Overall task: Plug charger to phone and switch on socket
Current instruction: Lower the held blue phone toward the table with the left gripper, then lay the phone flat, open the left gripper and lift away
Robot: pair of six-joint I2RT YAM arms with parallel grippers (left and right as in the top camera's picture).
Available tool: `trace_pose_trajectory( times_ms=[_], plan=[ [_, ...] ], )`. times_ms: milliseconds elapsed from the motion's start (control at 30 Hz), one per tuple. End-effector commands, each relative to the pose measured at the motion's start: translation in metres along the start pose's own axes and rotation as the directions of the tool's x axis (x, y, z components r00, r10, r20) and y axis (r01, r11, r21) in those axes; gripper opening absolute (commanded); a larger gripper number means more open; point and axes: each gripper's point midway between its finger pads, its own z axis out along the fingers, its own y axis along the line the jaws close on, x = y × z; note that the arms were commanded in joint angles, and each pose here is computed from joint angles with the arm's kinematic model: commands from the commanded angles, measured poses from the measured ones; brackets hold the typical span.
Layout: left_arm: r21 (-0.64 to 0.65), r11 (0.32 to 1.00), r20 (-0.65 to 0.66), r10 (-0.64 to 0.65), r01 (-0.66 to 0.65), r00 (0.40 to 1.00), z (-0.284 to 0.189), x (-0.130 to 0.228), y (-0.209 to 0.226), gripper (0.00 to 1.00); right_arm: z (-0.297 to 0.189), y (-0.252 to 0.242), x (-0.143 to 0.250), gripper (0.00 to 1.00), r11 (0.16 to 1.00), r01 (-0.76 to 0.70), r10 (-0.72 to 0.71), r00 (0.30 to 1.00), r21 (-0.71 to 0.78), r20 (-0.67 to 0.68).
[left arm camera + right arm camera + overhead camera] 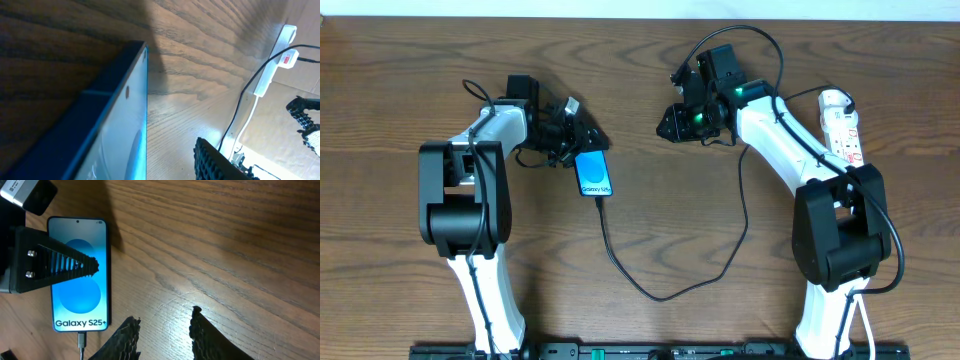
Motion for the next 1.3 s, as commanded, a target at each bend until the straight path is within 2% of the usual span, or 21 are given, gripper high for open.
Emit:
trace_pose_trajectory(
  times_ms=[0,467,567,600,633,933,1267],
  plan=[
    [-0.117,0.993,0.011,-0.032,0.033,0.999,0.003,0.000,0.028,0.47,-0.004,0.007,-0.006,0.32,0.999,0.032,-0.031,0.999,-0.005,0.015],
    [-0.344,0.934,0.031,-0.096,0.101,0.995,-0.009,0.008,0.066,0.50,-0.004,0.007,-0.006,0.33,0.999,0.032,-0.031,0.999,-0.005,0.015],
    [-0.363,0.926,0.032,-0.099,0.104,0.995,-0.010,0.009,0.069,0.50,-0.004,0.007,-0.006,0.33,0.999,0.032,-0.032,0.999,-0.005,0.015],
    [-0.369,0.924,0.034,-0.099,0.105,0.994,-0.010,0.009,0.070,0.56,-0.004,0.007,-0.006,0.33,0.999,0.032,-0.031,0.999,-0.005,0.015],
    [-0.369,0.923,0.033,-0.100,0.105,0.994,-0.010,0.009,0.070,0.56,-0.004,0.007,-0.006,0.33,0.999,0.032,-0.031,0.999,-0.005,0.015],
    [-0.376,0.921,0.031,-0.103,0.107,0.994,-0.011,0.010,0.072,0.56,-0.004,0.007,-0.006,0.33,0.999,0.032,-0.031,0.999,-0.005,0.015],
    [-0.488,0.864,0.038,-0.120,0.124,0.992,-0.020,0.016,0.091,0.56,-0.004,0.007,-0.006,0.34,0.999,0.036,-0.036,0.999,-0.005,0.016]
  ],
)
